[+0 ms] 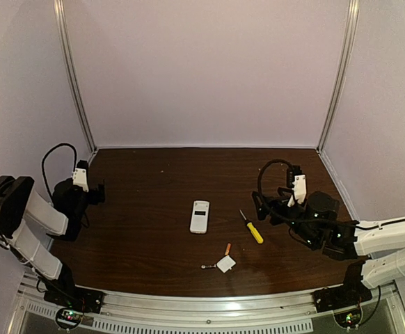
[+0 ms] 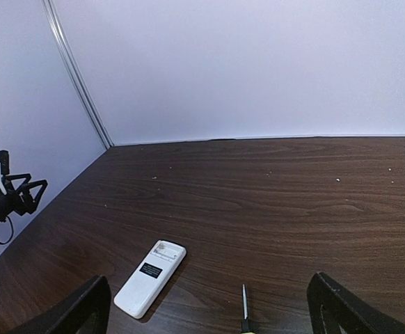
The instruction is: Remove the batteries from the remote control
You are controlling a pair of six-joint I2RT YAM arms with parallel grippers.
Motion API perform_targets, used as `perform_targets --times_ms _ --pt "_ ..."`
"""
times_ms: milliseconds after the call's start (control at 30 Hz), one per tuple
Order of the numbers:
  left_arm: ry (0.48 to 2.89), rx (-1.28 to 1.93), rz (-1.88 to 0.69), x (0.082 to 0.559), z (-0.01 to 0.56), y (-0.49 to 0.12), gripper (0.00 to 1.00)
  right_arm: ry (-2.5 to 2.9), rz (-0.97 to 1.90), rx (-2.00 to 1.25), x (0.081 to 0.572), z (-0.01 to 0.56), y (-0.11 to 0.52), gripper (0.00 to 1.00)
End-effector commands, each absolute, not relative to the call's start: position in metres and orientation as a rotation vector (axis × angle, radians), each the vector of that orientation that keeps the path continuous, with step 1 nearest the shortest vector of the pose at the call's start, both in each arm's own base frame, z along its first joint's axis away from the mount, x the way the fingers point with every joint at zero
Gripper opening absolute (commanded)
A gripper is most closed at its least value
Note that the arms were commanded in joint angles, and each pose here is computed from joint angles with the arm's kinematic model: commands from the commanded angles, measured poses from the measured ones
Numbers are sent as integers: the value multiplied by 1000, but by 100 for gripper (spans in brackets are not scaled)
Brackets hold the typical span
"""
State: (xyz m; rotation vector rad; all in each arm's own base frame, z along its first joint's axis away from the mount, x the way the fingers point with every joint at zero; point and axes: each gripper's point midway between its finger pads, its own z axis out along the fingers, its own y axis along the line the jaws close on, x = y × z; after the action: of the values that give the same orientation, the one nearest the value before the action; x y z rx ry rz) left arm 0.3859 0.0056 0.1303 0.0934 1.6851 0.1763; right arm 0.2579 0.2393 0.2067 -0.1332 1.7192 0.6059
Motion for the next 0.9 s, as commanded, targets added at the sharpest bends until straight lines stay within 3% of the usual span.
perform_targets --times_ms 0,867 --pt "1638 88 162 387 140 5 97 1733 488 -109 268 204 234 100" --pt "1637 88 162 387 141 5 97 1707 481 -274 274 151 267 100"
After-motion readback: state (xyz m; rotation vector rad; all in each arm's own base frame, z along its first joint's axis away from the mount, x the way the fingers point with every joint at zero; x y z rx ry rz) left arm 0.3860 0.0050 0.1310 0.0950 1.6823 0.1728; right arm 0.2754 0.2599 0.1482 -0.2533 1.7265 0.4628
